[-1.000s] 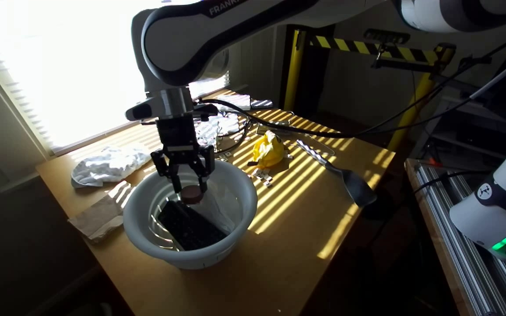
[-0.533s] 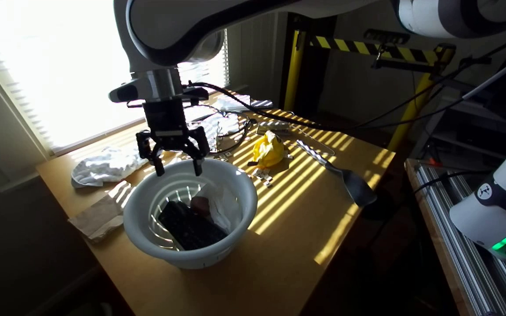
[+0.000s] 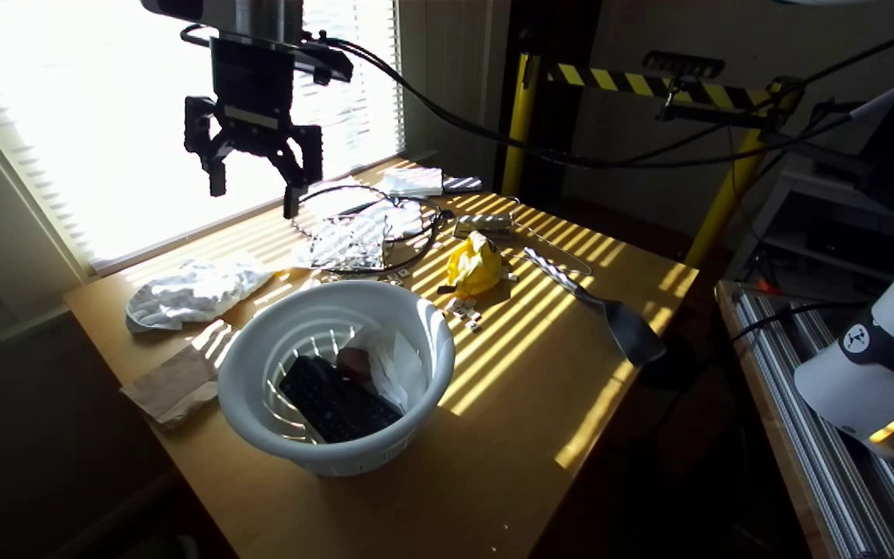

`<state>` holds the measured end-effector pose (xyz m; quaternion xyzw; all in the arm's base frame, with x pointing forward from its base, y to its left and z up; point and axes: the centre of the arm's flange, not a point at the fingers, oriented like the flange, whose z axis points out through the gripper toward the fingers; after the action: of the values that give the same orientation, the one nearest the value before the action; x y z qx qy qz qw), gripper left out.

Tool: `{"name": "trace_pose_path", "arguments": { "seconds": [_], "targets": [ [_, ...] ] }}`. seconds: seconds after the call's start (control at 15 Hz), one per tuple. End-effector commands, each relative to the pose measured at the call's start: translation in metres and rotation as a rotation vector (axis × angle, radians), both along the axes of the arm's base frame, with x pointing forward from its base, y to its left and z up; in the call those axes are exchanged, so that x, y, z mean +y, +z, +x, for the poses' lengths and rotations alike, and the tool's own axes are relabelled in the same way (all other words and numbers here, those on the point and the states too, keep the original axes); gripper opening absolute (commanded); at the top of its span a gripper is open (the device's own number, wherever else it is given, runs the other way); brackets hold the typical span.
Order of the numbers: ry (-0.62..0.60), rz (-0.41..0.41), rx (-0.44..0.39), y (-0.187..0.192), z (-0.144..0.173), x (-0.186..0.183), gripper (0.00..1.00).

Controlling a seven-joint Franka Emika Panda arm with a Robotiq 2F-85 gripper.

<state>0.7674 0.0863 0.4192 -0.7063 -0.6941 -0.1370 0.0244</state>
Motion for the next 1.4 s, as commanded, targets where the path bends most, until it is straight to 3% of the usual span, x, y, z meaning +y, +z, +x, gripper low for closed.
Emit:
{"name": "trace_pose_path", "arguments": {
  "seconds": [0.0,0.2,0.8,0.87,0.93,1.07,1.13,1.33],
  "targets": [
    [-0.161,0.015,-0.109,0.007,-0.026,-0.031,1.00],
    [-0.335,-0.015,-0.169,0.003,-0.031,-0.064,1.00],
    [-0.830,-0.025,-0.130,-0.057,-0.076,-0.137,1.00],
    [-0.814,-0.010,-0.137,-0.058,-0.080,-0.135,1.00],
    [-0.780,-0.010,-0.126,-0.060,-0.048,-0.139,1.00],
    [-0.799,-0.005,-0.125,-0.063,-0.057,-0.141,1.00],
    [-0.867,-0.088,-0.130,-0.070,-0.048,-0.137,1.00],
    [-0.990,-0.213,-0.127,-0.095,-0.034,-0.156,1.00]
  ]
}}
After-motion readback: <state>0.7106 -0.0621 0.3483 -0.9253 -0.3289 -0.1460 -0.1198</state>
